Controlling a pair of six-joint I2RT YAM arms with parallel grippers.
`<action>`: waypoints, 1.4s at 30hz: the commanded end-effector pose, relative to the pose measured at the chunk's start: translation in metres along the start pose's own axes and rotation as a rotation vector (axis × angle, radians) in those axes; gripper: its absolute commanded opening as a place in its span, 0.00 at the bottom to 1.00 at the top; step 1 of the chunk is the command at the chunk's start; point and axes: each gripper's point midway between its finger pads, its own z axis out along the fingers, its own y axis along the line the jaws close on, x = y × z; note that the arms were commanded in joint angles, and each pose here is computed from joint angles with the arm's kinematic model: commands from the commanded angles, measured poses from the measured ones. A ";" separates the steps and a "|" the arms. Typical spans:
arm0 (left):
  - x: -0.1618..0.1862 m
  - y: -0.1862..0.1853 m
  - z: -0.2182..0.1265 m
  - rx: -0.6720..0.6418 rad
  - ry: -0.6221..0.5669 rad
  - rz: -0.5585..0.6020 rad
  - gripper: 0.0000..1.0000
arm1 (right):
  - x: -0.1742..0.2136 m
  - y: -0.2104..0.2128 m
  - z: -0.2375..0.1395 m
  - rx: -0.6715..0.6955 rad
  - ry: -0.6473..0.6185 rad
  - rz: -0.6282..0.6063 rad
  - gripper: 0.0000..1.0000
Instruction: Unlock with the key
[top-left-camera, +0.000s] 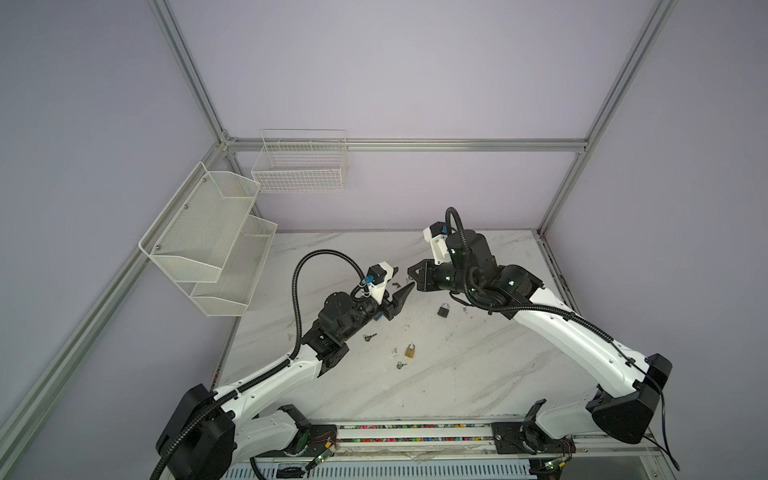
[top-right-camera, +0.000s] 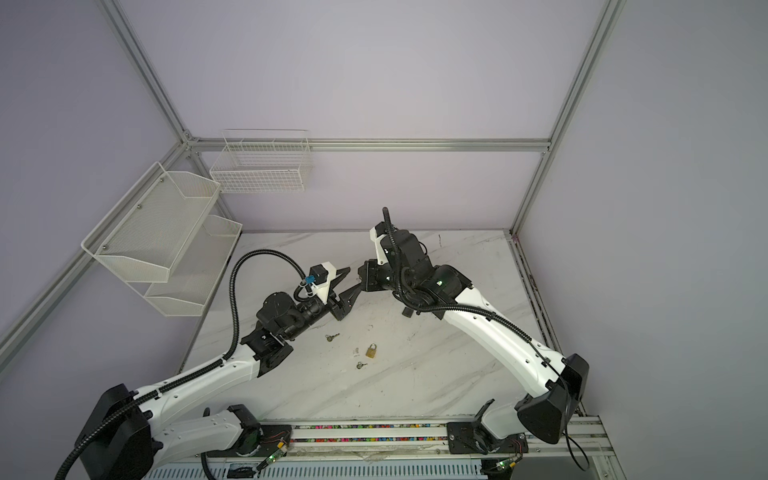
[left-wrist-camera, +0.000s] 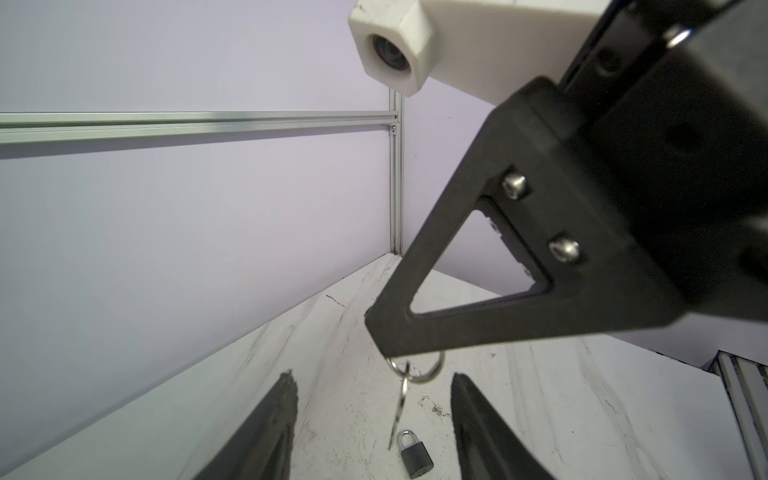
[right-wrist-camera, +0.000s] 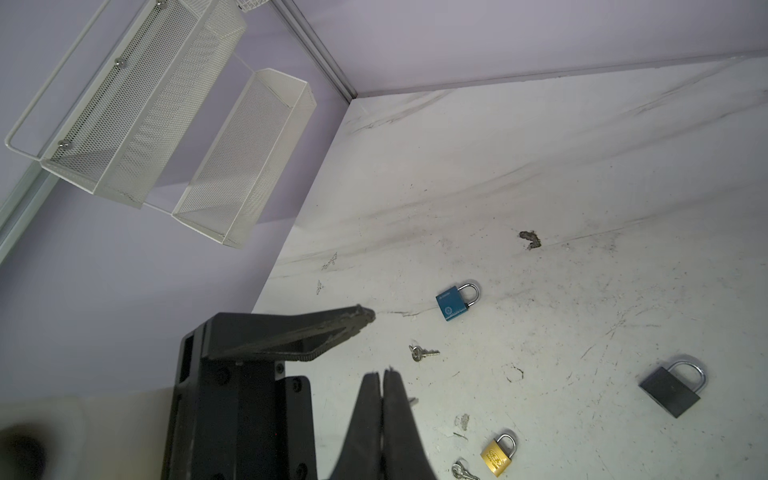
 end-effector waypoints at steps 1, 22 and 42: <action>-0.025 -0.005 0.001 0.029 -0.137 0.071 0.56 | 0.002 0.005 -0.005 -0.021 0.030 -0.026 0.00; -0.006 -0.019 0.006 0.120 -0.111 0.039 0.26 | -0.020 0.006 -0.021 0.006 -0.058 -0.014 0.00; -0.017 -0.022 0.013 0.145 -0.139 0.015 0.13 | -0.029 0.008 -0.031 0.011 -0.103 -0.023 0.00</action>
